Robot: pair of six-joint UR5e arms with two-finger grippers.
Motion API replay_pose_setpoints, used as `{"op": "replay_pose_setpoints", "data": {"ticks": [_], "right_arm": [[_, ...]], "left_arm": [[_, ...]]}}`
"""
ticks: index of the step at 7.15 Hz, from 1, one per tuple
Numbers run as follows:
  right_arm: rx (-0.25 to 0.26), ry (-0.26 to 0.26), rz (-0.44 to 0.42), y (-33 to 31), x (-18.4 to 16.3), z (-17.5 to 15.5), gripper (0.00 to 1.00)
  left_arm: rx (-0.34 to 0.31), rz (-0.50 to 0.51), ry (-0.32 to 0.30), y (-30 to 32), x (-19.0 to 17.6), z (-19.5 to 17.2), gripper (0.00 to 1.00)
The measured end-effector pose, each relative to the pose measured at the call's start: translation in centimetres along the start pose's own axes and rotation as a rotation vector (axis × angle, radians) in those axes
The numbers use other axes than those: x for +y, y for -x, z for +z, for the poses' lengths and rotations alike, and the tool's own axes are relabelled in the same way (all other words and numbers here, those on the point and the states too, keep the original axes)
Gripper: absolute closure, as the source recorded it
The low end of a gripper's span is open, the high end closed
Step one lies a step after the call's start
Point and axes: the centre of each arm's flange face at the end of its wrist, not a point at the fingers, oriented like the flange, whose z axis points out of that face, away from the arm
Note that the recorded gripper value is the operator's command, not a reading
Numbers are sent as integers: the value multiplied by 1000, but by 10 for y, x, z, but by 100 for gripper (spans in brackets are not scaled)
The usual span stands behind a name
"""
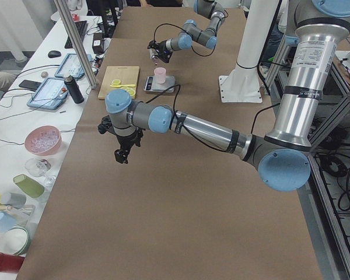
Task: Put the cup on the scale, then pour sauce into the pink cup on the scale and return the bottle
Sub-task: 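Tilt the sauce bottle with the right gripper to pour into the cup, then tilt the sauce bottle upright with the right gripper above the cup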
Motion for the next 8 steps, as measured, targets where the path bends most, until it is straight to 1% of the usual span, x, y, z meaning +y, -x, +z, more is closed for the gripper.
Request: {"op": "replay_pose_setpoints", "data": {"ticks": [2,3,6,7,8], "right_arm": [[-2,-23,30,0,13,-3,78],[-13,-52,64,-2,16,-7,78],[-92,-155,245,-2,15,-12,78],[-117,-197,316,1,19,-8,78],[-151,-253,409,10,29,-2,77]], "left_arm": [[-1,4,-5,-1,-4,-2,3],[-2,5,-8,-2,-5,-4,3],[-6,8,-22,-1,-8,-11,3],[-7,10,-29,-1,-8,-14,3],[-8,10,-34,0,-8,-16,3]]}}
